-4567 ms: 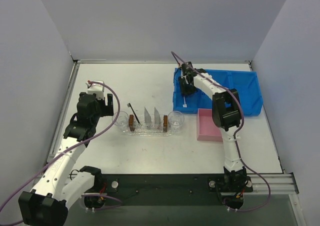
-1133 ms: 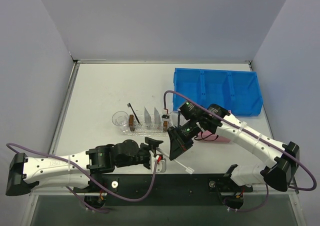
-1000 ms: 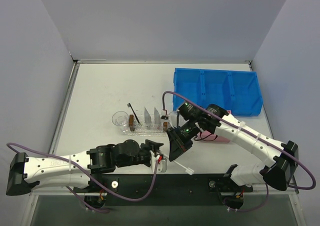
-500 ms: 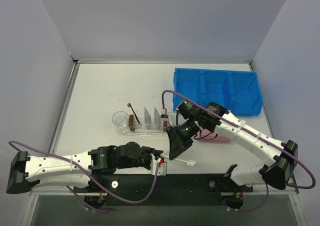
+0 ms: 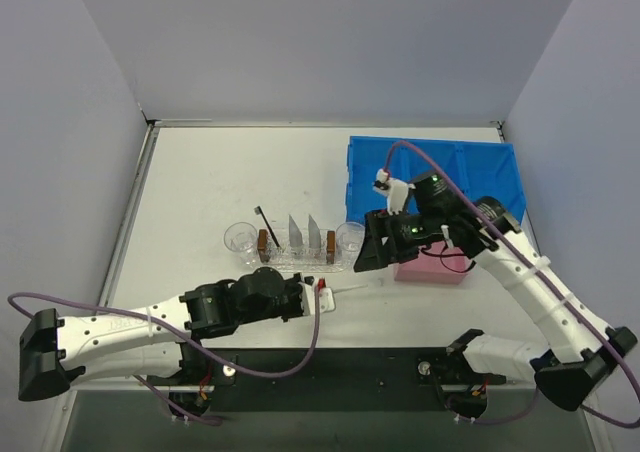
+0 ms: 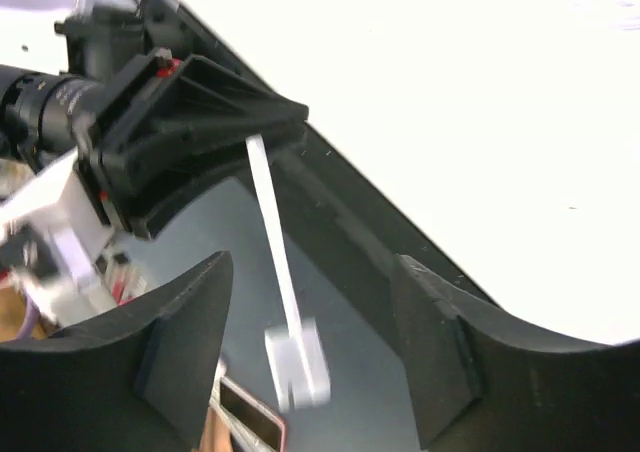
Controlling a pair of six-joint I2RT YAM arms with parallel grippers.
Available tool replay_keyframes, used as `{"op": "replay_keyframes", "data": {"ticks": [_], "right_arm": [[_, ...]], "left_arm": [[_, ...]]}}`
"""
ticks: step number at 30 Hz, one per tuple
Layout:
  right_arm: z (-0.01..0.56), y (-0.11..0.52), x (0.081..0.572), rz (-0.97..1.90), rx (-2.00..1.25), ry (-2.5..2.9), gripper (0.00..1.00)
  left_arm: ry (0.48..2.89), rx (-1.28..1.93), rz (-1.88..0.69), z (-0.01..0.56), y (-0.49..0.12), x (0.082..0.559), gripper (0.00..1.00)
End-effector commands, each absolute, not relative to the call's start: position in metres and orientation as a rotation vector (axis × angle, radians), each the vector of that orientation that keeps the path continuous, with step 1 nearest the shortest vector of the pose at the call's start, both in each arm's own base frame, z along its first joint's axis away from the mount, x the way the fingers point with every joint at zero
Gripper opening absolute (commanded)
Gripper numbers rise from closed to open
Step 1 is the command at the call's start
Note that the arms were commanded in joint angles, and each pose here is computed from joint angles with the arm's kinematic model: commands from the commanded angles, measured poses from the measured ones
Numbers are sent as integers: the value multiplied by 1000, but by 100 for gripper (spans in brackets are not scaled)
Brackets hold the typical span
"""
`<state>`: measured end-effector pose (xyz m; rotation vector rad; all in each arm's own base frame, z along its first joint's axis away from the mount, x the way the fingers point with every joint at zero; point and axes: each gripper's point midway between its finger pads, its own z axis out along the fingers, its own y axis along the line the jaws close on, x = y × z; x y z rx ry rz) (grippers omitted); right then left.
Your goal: Prepare toiletry sets of a toothbrush and toothpaste on the tray
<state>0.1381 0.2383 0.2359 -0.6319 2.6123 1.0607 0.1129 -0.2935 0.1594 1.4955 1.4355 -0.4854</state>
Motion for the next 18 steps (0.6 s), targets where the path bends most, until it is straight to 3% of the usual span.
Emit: {"op": "replay_keyframes", "data": {"ticks": [1, 5, 18], "right_arm": [[270, 205, 156, 920, -504, 2441, 64], [288, 186, 160, 825, -452, 2339, 73], [281, 203, 162, 940, -436, 2337, 68]], "left_arm": [[1539, 1290, -628, 192, -298, 135, 0], [1570, 1251, -631, 193, -295, 146, 0], [1577, 1241, -628, 194, -294, 150, 0]]}}
